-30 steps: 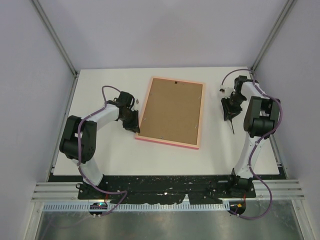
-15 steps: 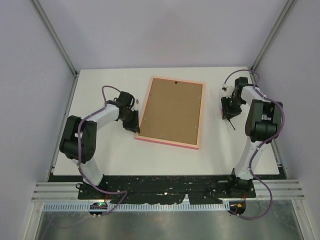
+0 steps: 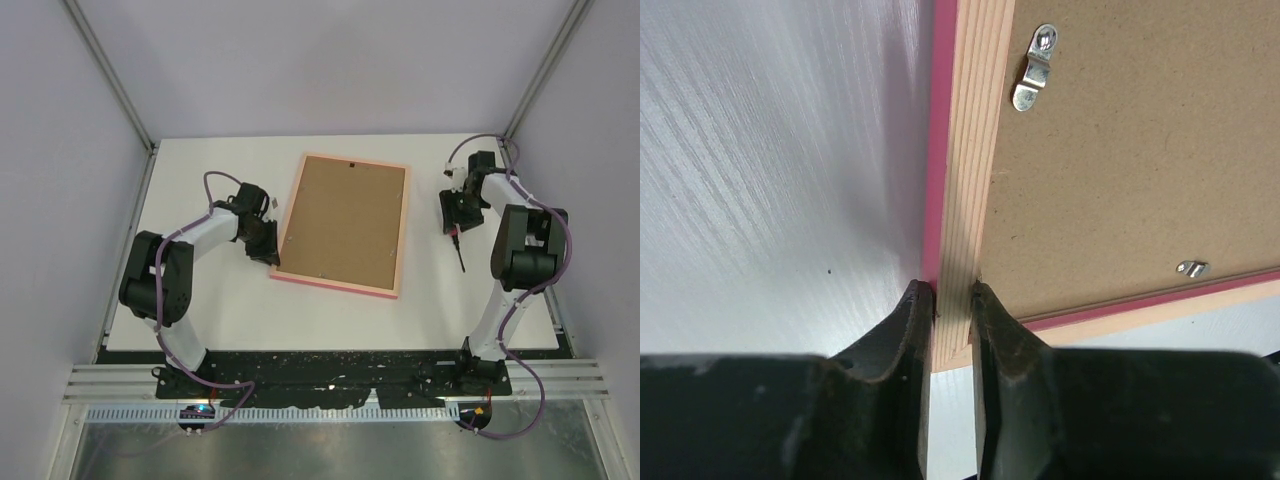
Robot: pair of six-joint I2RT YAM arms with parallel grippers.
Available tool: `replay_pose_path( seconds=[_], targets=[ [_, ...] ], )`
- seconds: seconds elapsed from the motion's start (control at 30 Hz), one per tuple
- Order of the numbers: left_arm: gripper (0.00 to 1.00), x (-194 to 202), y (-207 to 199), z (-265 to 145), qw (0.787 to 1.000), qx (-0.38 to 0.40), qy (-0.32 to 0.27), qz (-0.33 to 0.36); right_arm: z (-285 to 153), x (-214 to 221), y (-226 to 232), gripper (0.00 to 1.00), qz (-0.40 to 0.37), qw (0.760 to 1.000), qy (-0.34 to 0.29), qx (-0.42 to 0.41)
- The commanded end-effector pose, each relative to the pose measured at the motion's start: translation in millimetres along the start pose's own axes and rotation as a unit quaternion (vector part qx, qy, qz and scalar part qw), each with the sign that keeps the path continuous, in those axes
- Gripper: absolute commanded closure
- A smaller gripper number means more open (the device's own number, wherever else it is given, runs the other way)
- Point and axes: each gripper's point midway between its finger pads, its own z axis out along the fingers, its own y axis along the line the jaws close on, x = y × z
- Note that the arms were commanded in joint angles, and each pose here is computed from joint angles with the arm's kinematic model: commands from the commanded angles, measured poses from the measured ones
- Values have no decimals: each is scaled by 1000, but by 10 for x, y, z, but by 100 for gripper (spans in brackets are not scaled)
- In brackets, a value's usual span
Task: Take the photo out of the frame
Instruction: Place the screwdriver at the center of the board, then turn over the photo frame at the center of the board.
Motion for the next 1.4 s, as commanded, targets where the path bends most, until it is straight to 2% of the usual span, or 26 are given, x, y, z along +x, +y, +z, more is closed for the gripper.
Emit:
replay_pose_path(
  seconds=[0.0, 0.1, 0.23, 0.37, 0.53, 0.63, 0.73, 1.0, 1.37],
  targets=[
    [75, -266, -164, -182, 998, 28, -48, 2, -462, -363, -6, 46, -14, 996, -83, 34],
    [61, -296, -155, -216, 998, 21, -53, 4, -587, -480, 65, 46, -29, 993, -110, 42],
    [51, -372, -159, -312, 997, 12, -68, 14, -672, -591, 196, 45, -41, 990, -130, 40],
    [49, -542, -214, -514, 994, 10, -99, 35, -606, -610, 523, 45, -52, 990, -129, 0],
    [46, -934, -415, -900, 980, 24, -161, 112, -442, -583, 1115, 45, -60, 989, -111, -78],
    [41, -1096, -476, -1087, 973, 15, -172, 151, -343, -586, 1276, 45, -42, 988, -104, -103],
    [39, -1097, -512, -1166, 973, 20, -166, 158, -254, -573, 1315, 46, -29, 990, -94, -102],
    [37, -1046, -765, -1152, 963, 15, -171, 207, -24, -453, 1329, 47, 2, 992, -74, -101],
    [37, -1021, -1436, -907, 951, 13, -148, 271, 230, -297, 1390, 55, 34, 992, -35, -114]
  ],
)
